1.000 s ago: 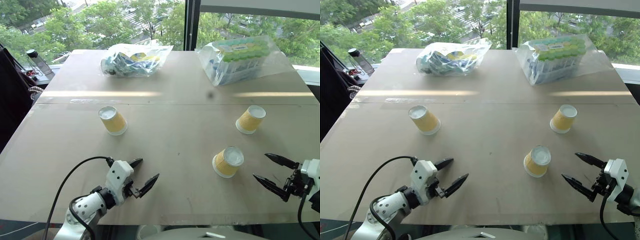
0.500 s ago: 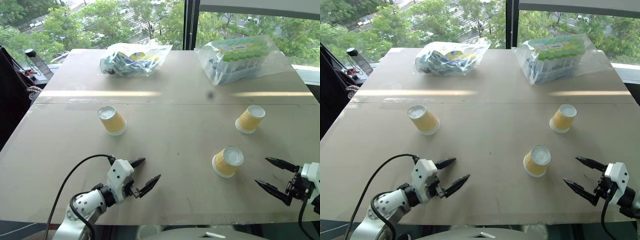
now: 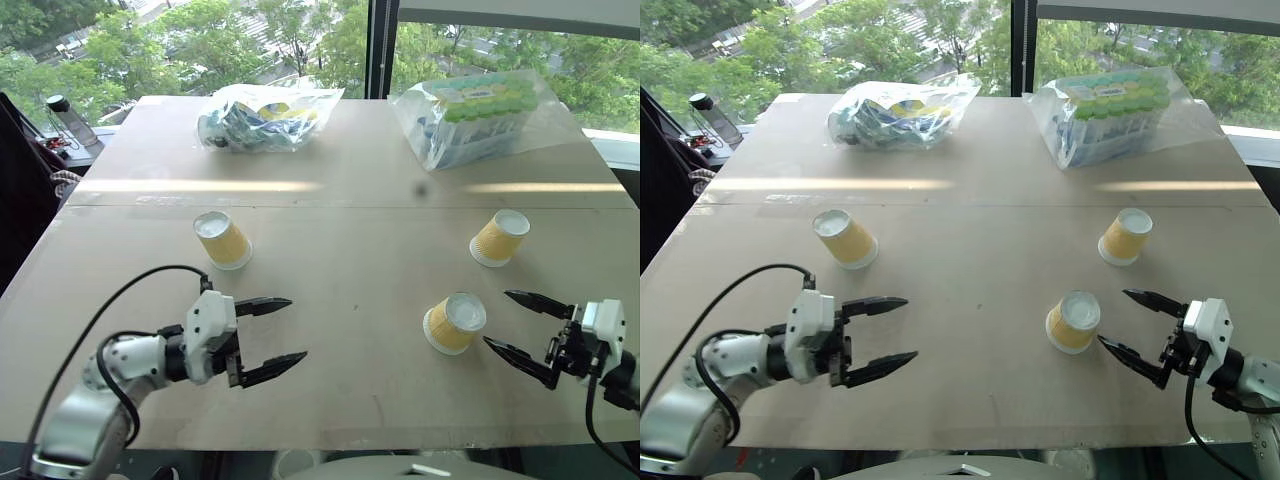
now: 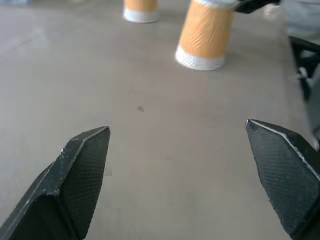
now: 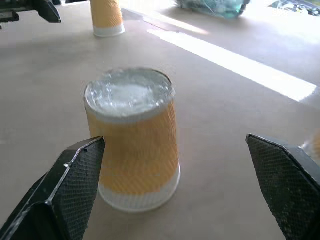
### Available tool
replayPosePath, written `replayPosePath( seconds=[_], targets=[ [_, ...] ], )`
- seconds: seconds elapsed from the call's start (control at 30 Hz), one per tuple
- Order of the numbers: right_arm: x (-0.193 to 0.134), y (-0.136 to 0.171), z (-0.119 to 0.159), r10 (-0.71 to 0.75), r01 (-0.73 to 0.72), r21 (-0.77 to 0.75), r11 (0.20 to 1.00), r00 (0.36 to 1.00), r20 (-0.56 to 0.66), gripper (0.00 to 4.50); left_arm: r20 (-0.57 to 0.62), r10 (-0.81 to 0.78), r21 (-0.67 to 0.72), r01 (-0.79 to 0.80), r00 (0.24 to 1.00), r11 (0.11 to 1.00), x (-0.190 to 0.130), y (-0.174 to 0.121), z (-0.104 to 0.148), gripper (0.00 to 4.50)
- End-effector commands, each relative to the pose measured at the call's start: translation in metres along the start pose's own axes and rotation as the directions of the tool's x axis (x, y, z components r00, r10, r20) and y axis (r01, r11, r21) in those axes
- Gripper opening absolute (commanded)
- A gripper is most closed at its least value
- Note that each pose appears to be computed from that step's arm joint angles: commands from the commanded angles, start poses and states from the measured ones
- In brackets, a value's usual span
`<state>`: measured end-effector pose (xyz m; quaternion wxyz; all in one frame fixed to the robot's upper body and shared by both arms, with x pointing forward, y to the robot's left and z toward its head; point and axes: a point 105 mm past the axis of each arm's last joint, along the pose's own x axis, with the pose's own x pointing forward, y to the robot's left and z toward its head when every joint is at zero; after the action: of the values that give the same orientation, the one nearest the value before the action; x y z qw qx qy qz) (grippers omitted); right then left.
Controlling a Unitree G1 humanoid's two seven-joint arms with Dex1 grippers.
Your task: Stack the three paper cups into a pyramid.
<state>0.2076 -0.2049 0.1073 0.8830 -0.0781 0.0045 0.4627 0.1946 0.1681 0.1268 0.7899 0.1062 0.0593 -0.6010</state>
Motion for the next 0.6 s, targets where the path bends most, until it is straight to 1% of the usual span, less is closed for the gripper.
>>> replayPosePath(
  seconds=[0.03, 0.1, 0.2, 0.37, 0.6],
  targets=[
    [0.015, 0.011, 0.004, 0.069, -0.068, -0.012, 0.998, 0.998, 0.009, 4.50, 0.009, -0.254, 0.051, 0.253, 0.967, 0.966, -0.003, -0.016, 0.025, 4.44],
    [0.021, 0.015, 0.003, 0.098, -0.098, -0.025, 0.995, 0.995, 0.011, 4.50, 0.022, -0.298, 0.089, 0.295, 0.954, 0.951, 0.000, -0.013, 0.038, 4.44],
    [0.028, 0.015, 0.007, 0.103, -0.102, -0.018, 0.995, 0.994, 0.041, 4.50, 0.037, -0.337, 0.129, 0.330, 0.941, 0.935, 0.007, -0.013, 0.050, 4.44],
    [0.033, 0.031, 0.005, 0.183, -0.183, -0.008, 0.983, 0.983, 0.020, 4.50, 0.051, -0.354, 0.133, 0.345, 0.934, 0.929, 0.009, -0.017, 0.052, 4.44],
    [0.045, 0.029, 0.011, 0.179, -0.179, 0.004, 0.984, 0.983, 0.049, 4.50, 0.058, -0.335, 0.146, 0.324, 0.940, 0.935, 0.010, -0.015, 0.052, 4.44]
  ],
)
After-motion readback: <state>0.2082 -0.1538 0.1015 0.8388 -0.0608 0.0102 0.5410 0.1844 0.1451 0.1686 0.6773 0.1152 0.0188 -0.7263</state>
